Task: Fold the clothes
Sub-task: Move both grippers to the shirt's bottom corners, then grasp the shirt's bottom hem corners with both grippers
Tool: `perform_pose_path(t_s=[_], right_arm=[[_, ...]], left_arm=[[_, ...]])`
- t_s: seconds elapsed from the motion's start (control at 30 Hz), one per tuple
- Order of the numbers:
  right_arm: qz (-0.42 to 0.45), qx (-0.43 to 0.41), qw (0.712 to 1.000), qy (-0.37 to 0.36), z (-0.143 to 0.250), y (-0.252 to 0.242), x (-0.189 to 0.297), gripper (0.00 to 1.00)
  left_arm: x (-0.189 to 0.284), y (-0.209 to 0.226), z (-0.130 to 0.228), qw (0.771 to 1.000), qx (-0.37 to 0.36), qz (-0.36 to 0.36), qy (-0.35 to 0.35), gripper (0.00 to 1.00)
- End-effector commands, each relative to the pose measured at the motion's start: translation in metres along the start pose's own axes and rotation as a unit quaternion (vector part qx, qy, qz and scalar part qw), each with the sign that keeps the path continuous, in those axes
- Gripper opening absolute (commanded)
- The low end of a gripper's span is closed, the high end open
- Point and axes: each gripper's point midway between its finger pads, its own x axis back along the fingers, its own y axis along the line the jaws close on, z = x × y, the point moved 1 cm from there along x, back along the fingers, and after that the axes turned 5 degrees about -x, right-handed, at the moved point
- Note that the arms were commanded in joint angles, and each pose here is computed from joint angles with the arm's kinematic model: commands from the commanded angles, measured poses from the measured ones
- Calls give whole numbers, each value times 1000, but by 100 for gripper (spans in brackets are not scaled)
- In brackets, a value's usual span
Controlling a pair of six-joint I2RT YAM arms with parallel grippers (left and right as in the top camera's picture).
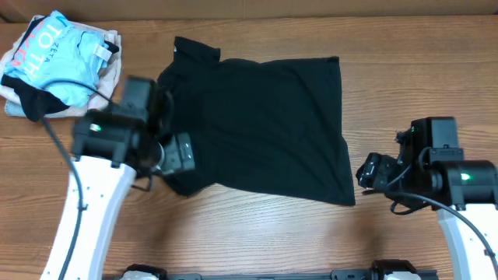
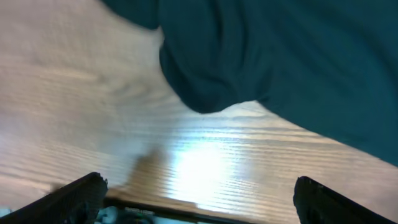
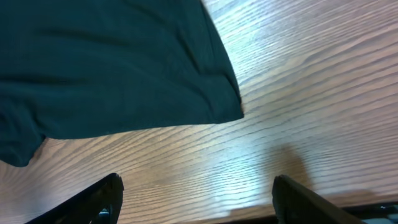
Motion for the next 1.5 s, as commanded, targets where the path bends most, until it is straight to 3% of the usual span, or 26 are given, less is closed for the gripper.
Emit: perform_pose_path(t_s=[0.0, 0.1, 0.27, 0.57, 0.93, 1.23, 1.37, 1.47], right_arm=[[-14, -8, 1000, 8, 3, 2, -8, 80], [-15, -10, 1000, 6, 2, 2, -13, 80], [-20, -14, 1000, -5, -3, 5, -13, 80], [-26, -12, 999, -15, -8, 7, -13, 80], [-26, -12, 999, -15, -8, 7, -13, 79], [-26, -14, 999, -15, -9, 7, -13, 79], [-26, -14, 999, -15, -9, 7, -13, 79], [-26, -15, 999, -15, -8, 7, -13, 78]], left_arm=[[-28, 12, 17, 995, 87, -34, 21, 98], [-56, 14, 25, 991, 119, -43, 33, 95], [-96, 13, 28, 986, 160, -38, 25, 81], [-142, 18, 29, 986, 164, -42, -2, 59], [-184, 29, 36, 982, 162, -93, 44, 53], [-200, 60, 26, 970, 210, -112, 53, 53], [-202, 66, 16, 978, 176, -104, 42, 39], [-201, 61, 11, 985, 145, -90, 41, 4]])
